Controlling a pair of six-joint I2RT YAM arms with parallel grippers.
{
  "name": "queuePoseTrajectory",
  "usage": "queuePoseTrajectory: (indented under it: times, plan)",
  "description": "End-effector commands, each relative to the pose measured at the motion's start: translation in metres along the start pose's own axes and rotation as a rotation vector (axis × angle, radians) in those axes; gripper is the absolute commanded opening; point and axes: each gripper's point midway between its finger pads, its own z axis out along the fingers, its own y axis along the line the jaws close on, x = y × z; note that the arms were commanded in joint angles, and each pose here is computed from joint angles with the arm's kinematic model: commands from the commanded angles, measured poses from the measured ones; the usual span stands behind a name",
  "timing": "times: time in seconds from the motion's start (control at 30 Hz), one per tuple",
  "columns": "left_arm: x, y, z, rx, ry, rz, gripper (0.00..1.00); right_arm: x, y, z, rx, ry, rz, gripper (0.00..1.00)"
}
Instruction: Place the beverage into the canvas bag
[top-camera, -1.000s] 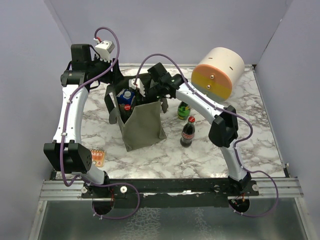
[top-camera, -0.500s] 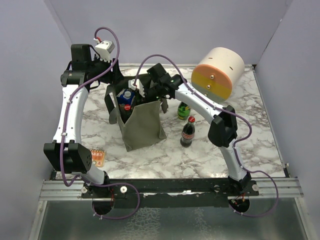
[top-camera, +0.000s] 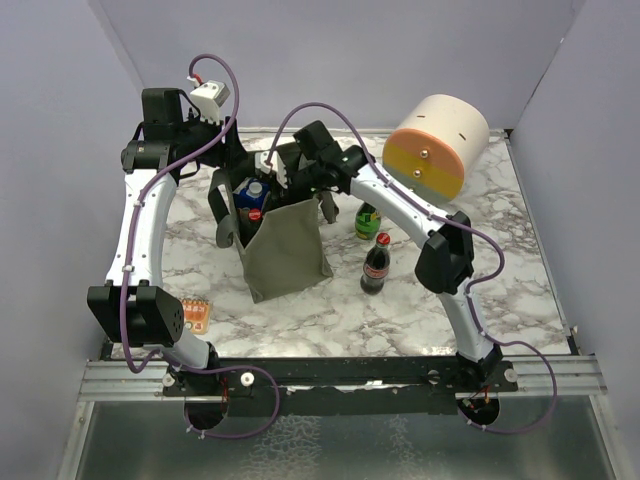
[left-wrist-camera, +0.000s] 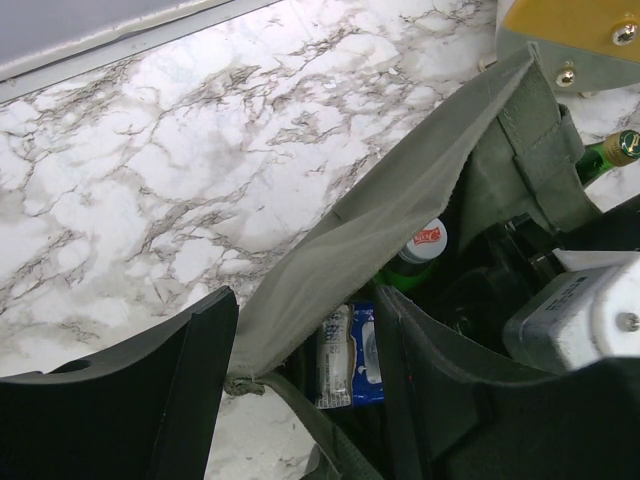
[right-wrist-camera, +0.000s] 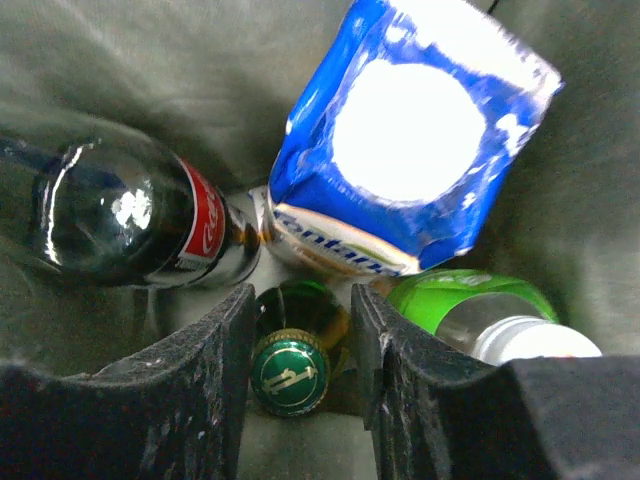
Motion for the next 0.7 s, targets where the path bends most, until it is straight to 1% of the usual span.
queuePoseTrajectory:
  times: [0.0,0.23,0.27,0.33,0.67]
  plan:
    - [-0.003,-0.009,-0.001,0.035,-0.011,0.013,0.59,-0.035,-0.008,-0.005,0.026,-0.093,-0.056,0.45]
    - [-0.003,-0.009,-0.001,0.034,-0.011,0.013,0.59,-0.045,-0.005,-0.012,0.024,-0.116,-0.067,0.50]
    - [-0.003,-0.009,-0.001,0.034,-0.011,0.013,0.59,-0.048,-0.005,-0.014,0.028,-0.120,-0.070,0.54]
    - [-0.003,-0.009,-0.001,0.034,-0.011,0.013,0.59,-0.054,-0.005,-0.018,0.037,-0.132,-0.079,0.56]
    - [-0.004,-0.009,-0.001,0.033,-0.012,0.013,0.59,-0.085,0.006,-0.057,0.093,-0.169,-0.117,0.57]
